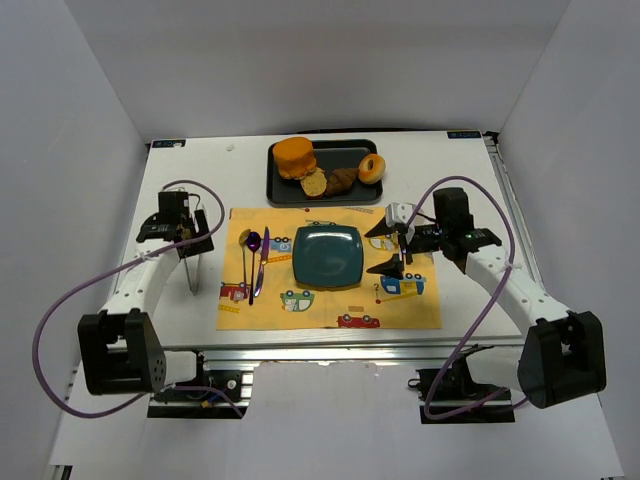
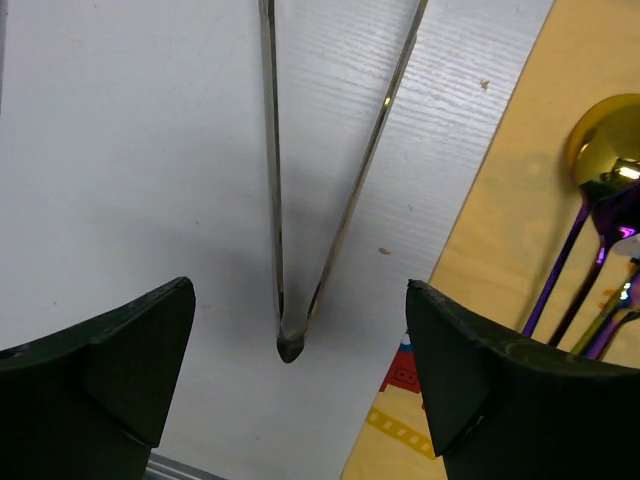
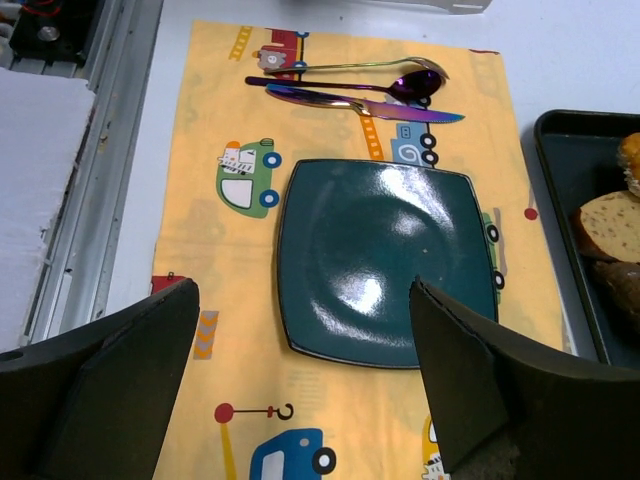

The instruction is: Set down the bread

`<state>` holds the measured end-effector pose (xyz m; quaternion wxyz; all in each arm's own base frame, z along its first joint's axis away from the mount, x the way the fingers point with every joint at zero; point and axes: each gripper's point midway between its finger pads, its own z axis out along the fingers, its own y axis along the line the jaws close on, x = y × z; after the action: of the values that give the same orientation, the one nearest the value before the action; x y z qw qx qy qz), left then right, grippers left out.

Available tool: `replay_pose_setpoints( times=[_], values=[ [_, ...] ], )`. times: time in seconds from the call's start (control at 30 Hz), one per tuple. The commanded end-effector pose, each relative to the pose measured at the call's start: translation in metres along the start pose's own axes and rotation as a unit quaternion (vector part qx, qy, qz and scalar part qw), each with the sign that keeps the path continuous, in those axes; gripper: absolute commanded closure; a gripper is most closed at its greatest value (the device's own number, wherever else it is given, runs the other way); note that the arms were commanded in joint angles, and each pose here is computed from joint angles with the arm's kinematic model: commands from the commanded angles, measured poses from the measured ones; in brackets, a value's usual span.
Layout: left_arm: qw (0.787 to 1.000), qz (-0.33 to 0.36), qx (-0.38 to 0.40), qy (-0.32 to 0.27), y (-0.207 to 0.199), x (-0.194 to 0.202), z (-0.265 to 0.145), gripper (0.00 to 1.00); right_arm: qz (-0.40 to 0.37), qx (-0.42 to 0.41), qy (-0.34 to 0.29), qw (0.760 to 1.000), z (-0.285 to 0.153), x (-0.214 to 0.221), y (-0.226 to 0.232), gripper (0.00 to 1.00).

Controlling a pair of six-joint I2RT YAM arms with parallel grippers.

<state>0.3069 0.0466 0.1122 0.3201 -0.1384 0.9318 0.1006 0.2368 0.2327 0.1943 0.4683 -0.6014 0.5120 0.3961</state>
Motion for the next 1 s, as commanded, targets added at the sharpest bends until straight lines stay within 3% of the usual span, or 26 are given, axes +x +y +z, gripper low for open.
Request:
replay_pose_setpoints(
  times=[0.0,0.23,0.67,0.87,0.9,0.97],
  values=[
    [0.999,0.045,0.002,-0.016,0.003,-0.015,0.003,0.04,-0.019,0.011,0.008,1.0,-0.005,-0.006,-0.001,0.11],
    [0.996,0.077,0.002,0.036,0.003,0.005,0.051,0.06,-0.015,0.025,0.015,0.999,-0.007,0.0,0.006,0.11],
    [0.992,0.047,0.097,0.069,-0.005,0.036,0.107,0.26,-0.011,0.043,0.025,0.999,-0.012,-0.001,0.003,0.11],
    [0.989,0.024,0.125,0.074,-0.015,0.056,0.113,0.48,-0.012,0.053,0.028,0.998,-0.015,-0.003,0.0,0.11],
    [0.989,0.023,0.126,0.074,-0.015,0.058,0.113,0.58,-0.014,0.054,0.028,0.998,-0.016,-0.004,-0.001,0.11],
    [0.989,0.021,0.125,0.074,-0.014,0.06,0.112,0.66,-0.015,0.056,0.027,0.998,-0.017,-0.006,-0.001,0.11]
  ],
)
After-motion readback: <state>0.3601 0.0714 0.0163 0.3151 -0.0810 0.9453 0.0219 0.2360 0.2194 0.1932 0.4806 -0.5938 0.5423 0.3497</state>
